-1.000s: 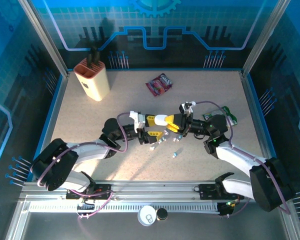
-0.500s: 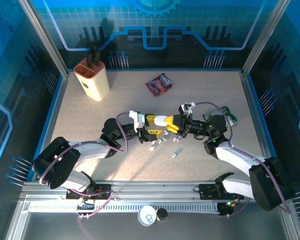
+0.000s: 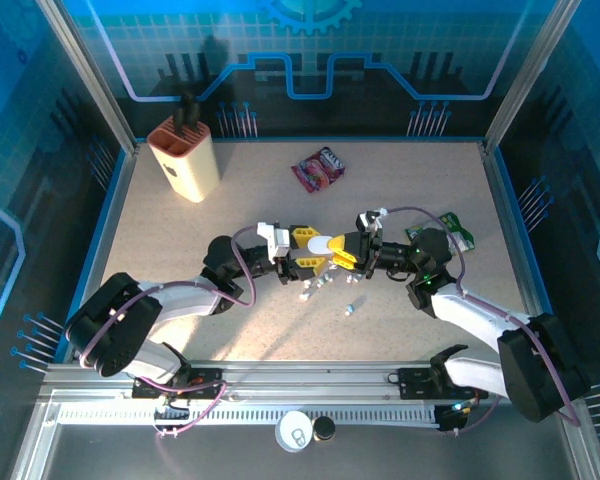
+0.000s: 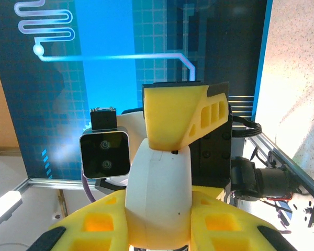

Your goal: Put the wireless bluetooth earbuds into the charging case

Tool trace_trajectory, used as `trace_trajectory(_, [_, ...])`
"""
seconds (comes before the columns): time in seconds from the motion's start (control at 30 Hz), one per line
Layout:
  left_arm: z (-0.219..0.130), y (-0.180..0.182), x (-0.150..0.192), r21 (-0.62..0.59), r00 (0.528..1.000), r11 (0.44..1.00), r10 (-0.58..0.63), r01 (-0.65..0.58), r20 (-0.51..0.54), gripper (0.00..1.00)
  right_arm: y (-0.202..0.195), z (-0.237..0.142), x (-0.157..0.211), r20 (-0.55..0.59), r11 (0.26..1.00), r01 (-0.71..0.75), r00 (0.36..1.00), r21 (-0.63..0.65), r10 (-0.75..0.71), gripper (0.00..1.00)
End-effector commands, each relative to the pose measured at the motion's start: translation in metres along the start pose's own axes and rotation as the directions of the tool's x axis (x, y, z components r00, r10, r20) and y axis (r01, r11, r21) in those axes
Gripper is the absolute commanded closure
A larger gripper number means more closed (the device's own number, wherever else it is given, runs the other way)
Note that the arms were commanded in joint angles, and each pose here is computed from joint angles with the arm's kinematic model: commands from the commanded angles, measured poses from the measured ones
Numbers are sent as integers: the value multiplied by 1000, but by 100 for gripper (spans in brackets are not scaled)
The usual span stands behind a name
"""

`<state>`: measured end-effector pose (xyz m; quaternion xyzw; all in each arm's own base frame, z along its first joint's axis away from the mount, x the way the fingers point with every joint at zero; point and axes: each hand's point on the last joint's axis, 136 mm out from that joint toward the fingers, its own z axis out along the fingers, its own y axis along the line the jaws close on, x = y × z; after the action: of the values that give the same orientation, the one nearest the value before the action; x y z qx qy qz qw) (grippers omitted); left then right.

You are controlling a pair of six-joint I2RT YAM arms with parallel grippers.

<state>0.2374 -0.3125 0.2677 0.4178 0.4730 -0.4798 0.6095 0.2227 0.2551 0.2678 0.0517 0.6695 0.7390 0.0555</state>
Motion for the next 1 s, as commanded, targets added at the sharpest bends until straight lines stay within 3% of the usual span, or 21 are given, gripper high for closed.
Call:
trace_trajectory(0.0, [4,1,-11,26,998,998,56,-57,32,48,10,2,5,-16,999,41,999,-21,-42,92])
trace_trajectory(0.33, [5,0,-7,35,998,998,51,-52,28,45,17,2,5,-10,997,55,998,-51,-56,93])
trace_trajectory(0.73, [7,-2,-11,57,999,998,35,-37,36,59,9,1,4,-9,999,28,1000,-43,-29,93])
trace_trajectory(0.97, [6,-3,-12,60,999,998,30,-32,33,50,8,2,3,-8,999,25,1000,-42,-25,93])
